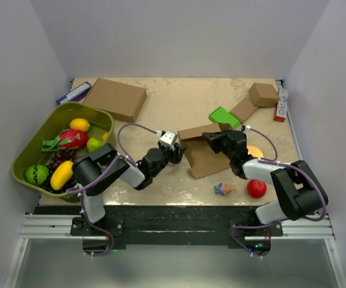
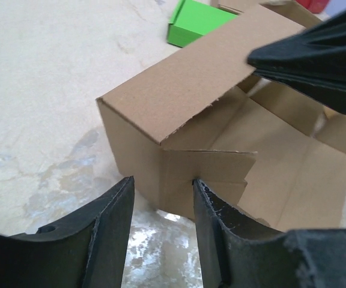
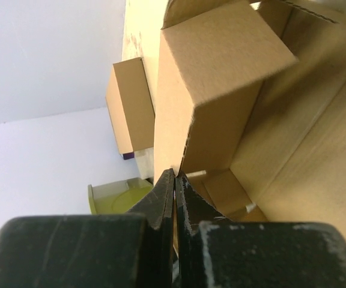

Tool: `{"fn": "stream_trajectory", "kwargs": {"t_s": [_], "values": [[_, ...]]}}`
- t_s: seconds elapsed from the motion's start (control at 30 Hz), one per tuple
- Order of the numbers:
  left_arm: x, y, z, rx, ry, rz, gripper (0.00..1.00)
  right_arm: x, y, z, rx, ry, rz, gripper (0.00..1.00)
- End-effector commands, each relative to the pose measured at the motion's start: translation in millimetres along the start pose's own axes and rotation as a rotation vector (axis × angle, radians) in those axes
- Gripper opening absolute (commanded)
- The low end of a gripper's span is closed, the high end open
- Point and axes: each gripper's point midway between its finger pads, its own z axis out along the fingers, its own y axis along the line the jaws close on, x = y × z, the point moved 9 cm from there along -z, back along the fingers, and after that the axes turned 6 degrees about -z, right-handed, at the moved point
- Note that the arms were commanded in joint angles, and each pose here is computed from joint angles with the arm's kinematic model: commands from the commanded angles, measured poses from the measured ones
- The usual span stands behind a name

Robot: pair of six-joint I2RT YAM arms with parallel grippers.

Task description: Fold the paper box

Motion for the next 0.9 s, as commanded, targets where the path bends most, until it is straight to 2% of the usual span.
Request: {"fn": "stream_trajectory", "kwargs": {"t_s": [0.0, 0.07, 0.17, 0.2, 0.3, 0.57, 0.87], "values": [[-25.8, 8.3, 15.5, -0.114, -0.119, -0.022, 0.49, 25.4, -29.0, -10.5, 0.111, 0.171, -0.05, 0.0], [-25.7, 8.0, 16.0, -0.101, -0.119, -0.015, 0.51, 24.9, -29.5, -10.0, 0.115, 0.169, -0.052, 0.0], [-27.9, 1.9, 14.4, 0.023, -0.141, 0.031, 0.66, 24.9, -29.2, -9.9, 0.115, 0.171, -0.056, 0.0], [-27.5, 0.1, 13.4, 0.096, -0.133, 0.05, 0.73, 25.5, -29.3, -10.1, 0.116, 0.174, -0.057, 0.0], [-24.9, 7.0, 16.8, 0.153, -0.094, 0.049, 0.79, 25.9, -29.8, -10.4, 0.119, 0.18, -0.063, 0.0], [-27.5, 20.0, 16.1, 0.332, -0.066, 0.05, 0.84, 28.0, -26.9, -11.5, 0.107, 0.218, -0.066, 0.0], [-26.0, 21.6, 16.2, 0.368, -0.028, 0.091, 0.88, 23.5, -4.6, -17.9, 0.087, 0.216, -0.073, 0.0]]}}
